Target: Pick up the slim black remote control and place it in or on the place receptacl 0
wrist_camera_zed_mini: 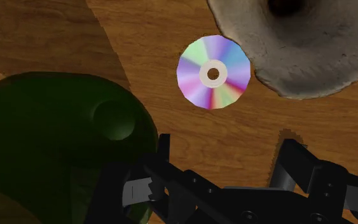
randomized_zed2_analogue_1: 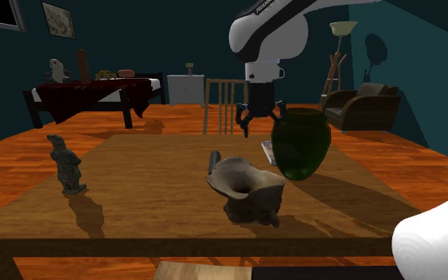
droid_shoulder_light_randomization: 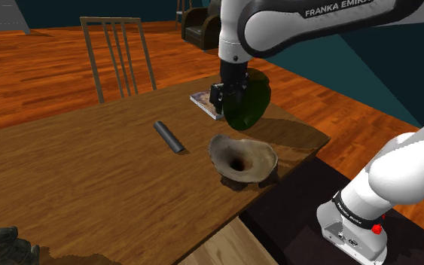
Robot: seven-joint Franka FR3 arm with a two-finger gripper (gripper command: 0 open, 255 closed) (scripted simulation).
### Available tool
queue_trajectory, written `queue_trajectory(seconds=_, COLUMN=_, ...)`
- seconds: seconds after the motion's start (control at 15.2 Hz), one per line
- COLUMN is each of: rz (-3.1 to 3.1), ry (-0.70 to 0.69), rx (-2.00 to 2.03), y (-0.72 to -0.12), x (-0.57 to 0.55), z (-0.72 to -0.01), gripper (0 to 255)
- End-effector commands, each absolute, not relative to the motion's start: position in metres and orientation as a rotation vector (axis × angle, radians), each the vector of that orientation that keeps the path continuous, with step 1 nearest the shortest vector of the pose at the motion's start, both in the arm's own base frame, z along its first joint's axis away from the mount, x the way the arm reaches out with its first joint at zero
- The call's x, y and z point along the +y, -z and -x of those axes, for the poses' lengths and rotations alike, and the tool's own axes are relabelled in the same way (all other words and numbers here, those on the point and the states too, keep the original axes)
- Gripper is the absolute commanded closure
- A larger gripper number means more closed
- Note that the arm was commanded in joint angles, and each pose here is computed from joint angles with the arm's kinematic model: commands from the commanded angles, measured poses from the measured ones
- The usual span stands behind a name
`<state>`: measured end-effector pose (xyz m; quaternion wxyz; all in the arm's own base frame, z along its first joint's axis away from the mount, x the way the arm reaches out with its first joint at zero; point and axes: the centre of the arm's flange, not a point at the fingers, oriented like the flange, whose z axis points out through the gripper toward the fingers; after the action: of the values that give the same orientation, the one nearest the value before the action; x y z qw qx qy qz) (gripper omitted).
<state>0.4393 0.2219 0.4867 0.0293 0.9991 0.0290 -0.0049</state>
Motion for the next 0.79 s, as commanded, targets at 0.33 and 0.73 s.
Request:
queue_trajectory(seconds=0.33, rz=-3.076, ry=0.006, rx=0.014, y=-0.443, x=0.281, z=-0.494, gripper=0)
queue_trajectory(seconds=0.73, rz=-3.068, ry=-0.002, rx=-0.048, y=-0.406, x=0.328, z=-0.546, gripper=0)
